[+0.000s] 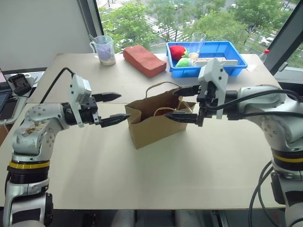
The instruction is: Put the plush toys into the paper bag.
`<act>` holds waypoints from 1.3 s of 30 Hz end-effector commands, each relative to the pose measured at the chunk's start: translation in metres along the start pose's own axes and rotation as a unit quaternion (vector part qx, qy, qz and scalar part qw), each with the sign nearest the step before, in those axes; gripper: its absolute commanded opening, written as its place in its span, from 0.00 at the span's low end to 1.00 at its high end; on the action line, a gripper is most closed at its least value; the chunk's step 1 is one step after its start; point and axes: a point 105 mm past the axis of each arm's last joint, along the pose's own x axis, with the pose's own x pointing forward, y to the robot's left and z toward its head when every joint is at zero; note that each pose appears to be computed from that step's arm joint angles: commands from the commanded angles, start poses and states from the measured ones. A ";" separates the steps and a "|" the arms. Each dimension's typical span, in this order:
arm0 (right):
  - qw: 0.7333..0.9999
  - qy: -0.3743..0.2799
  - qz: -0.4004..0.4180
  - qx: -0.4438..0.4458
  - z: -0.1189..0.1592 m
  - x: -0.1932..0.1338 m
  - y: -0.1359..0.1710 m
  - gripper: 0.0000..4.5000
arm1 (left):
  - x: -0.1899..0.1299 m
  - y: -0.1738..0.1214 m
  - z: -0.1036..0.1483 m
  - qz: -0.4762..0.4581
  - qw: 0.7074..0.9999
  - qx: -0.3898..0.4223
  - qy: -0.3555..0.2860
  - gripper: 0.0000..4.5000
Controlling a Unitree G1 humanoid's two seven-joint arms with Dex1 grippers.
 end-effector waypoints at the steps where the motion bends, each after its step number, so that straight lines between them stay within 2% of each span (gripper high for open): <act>1: 0.997 -0.027 0.070 0.000 0.027 -0.015 0.013 1.00 | 0.011 0.002 -0.003 -0.005 1.000 0.027 -0.015 1.00; 6: 0.996 -0.020 0.088 0.000 0.033 -0.021 0.011 1.00 | 0.021 -0.004 -0.013 -0.052 0.998 -0.005 -0.023 1.00; 10: 0.996 -0.023 0.092 -0.002 0.040 -0.024 0.010 1.00 | 0.022 -0.022 -0.019 -0.112 0.993 -0.032 -0.010 1.00; 13: 0.995 -0.030 0.094 0.002 0.044 -0.025 0.009 1.00 | 0.021 -0.030 -0.023 -0.141 0.990 -0.029 0.006 1.00; 19: 0.995 -0.027 0.094 -0.005 0.044 -0.025 0.010 1.00 | 0.029 -0.033 -0.028 -0.142 0.990 0.002 0.007 1.00; 23: 0.996 -0.018 0.091 -0.012 0.042 -0.025 0.011 1.00 | 0.028 -0.044 -0.031 -0.158 0.987 -0.004 0.011 1.00; 29: 0.995 -0.007 0.098 -0.020 0.039 -0.026 0.014 1.00 | 0.019 -0.046 -0.030 -0.143 0.989 0.002 0.026 1.00; 39: 0.996 -0.003 0.085 -0.023 0.036 -0.025 0.010 1.00 | 0.035 -0.065 -0.031 -0.055 0.998 -0.014 0.000 1.00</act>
